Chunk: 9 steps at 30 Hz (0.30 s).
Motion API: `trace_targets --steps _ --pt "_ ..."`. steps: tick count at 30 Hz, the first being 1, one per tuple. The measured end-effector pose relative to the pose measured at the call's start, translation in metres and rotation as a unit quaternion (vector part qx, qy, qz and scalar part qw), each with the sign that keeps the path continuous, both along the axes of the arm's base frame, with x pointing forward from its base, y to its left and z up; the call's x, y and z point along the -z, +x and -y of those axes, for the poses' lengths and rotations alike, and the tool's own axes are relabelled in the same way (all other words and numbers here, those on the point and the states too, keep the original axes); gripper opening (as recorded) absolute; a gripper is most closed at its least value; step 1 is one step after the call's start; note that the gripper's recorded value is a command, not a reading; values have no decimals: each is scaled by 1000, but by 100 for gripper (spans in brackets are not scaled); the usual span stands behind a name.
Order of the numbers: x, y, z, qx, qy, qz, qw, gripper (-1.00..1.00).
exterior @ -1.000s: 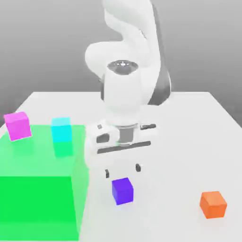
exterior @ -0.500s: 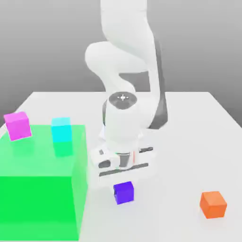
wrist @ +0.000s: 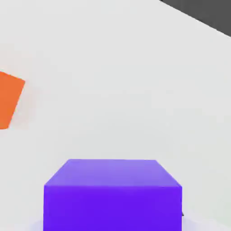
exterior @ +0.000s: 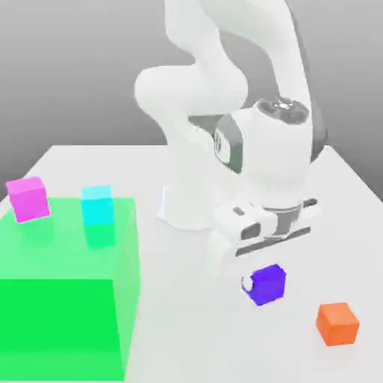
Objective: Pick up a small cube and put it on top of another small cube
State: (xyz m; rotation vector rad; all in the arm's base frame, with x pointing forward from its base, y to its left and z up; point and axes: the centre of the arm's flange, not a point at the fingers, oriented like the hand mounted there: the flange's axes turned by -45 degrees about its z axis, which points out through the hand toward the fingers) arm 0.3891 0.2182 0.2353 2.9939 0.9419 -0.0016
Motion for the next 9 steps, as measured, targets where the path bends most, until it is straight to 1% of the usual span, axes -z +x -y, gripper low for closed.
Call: trace_targets --steps 2,5,6,9 --pt "6 6 -27 -6 1 0 1000 -100" --pt "39 8 -34 -7 2 0 1000 -100" --pt "49 7 -35 -7 2 0 1000 100" --pt "49 7 -35 -7 2 0 1000 100"
